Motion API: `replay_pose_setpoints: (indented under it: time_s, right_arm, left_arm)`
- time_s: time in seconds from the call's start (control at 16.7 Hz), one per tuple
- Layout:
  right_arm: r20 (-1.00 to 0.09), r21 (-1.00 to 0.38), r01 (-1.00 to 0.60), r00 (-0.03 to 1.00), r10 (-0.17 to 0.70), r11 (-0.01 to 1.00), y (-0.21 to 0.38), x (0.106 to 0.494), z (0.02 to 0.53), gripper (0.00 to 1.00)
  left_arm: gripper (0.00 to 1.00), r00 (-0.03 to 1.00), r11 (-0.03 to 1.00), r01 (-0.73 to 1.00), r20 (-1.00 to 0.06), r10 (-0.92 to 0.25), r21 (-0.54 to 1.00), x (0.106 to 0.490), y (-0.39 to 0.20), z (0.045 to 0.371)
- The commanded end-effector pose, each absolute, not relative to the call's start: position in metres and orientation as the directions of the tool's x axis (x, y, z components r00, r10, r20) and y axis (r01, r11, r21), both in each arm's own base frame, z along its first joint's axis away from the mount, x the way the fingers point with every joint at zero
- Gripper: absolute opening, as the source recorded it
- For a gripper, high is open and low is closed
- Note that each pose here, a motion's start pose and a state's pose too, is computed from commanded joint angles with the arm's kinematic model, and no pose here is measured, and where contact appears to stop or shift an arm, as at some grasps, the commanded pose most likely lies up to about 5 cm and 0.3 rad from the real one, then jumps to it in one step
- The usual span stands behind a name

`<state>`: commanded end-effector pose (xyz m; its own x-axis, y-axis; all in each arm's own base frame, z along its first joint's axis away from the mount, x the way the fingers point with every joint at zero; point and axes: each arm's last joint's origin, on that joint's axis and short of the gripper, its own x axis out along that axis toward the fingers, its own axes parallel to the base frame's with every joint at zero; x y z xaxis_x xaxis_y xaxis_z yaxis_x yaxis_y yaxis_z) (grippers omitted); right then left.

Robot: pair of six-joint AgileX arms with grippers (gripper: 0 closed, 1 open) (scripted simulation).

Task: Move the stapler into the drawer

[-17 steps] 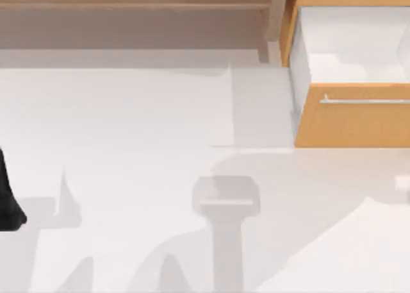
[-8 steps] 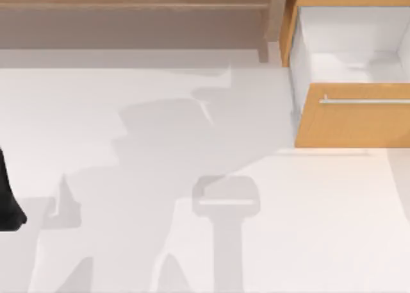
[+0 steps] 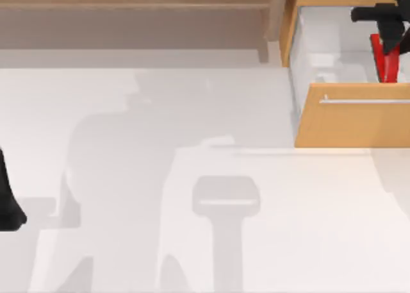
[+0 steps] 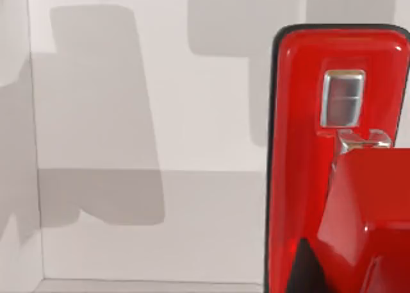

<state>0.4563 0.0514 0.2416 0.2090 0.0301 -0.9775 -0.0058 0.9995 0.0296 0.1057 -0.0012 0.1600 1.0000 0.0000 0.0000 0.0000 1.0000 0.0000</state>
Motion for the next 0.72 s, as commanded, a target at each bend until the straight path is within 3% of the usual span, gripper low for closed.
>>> replay_pose_setpoints:
  time_s: [0.42, 0.72]
  right_arm:
    - [-1.000, 0.000, 0.001, 0.028, 0.000, 1.000, 0.071, 0.474, 0.188, 0.00]
    - [-1.000, -0.006, 0.008, -0.005, -0.006, 1.000, 0.072, 0.474, 0.181, 0.00]
  left_arm:
    - [1.00, 1.000, 1.000, 0.000, 0.000, 0.000, 0.000, 0.106, -0.001, 0.160]
    - [1.00, 1.000, 1.000, 0.000, 0.000, 0.000, 0.000, 0.106, -0.001, 0.160]
